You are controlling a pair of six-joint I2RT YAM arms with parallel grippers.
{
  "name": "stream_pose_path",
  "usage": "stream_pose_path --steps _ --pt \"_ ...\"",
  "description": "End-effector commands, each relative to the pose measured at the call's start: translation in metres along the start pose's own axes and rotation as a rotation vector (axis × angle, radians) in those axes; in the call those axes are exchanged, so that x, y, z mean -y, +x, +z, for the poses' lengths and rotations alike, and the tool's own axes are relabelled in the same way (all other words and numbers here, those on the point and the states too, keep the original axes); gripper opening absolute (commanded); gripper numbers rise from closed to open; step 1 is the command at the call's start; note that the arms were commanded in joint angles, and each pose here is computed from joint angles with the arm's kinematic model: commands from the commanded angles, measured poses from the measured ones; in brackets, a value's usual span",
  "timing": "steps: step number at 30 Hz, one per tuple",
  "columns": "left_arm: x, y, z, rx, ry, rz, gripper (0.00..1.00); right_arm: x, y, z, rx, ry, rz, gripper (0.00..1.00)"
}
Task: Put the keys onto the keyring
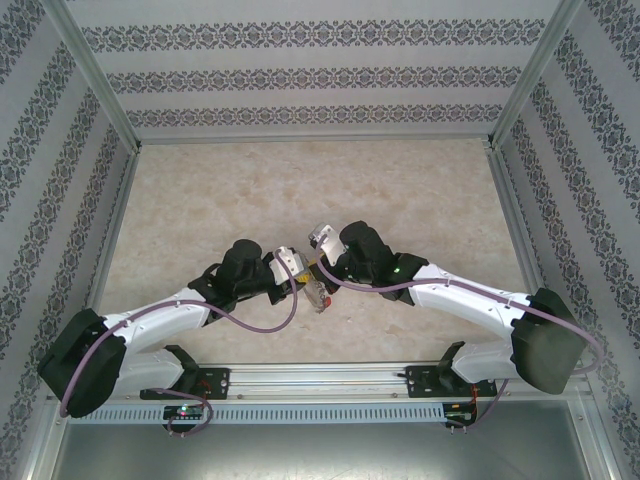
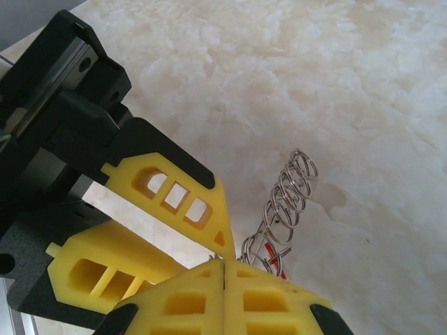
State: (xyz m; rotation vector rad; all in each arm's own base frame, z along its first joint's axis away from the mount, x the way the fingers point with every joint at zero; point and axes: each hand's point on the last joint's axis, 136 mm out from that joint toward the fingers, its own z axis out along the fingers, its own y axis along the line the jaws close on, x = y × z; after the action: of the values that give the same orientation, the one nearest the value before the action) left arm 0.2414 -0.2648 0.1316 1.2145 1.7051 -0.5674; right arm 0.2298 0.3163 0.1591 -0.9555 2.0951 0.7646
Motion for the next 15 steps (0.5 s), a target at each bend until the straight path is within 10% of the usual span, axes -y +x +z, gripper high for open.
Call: stream_pose_path --steps 1,8,15 --pt "0.002 -0.024 0.0 0.072 0.016 0.037 0.22 -0.01 -0.011 -0.005 0.048 -0.037 -0.02 0.0" --pt "0.001 -0.025 0.0 0.085 0.009 0.035 0.01 -0.007 -0.007 -0.003 0.036 -0.025 -0.011 0.0" --pt "-0.004 -0.023 -0.003 0.119 -0.042 0.001 0.0 0.016 0.008 -0.002 0.012 0.055 0.089 0.0"
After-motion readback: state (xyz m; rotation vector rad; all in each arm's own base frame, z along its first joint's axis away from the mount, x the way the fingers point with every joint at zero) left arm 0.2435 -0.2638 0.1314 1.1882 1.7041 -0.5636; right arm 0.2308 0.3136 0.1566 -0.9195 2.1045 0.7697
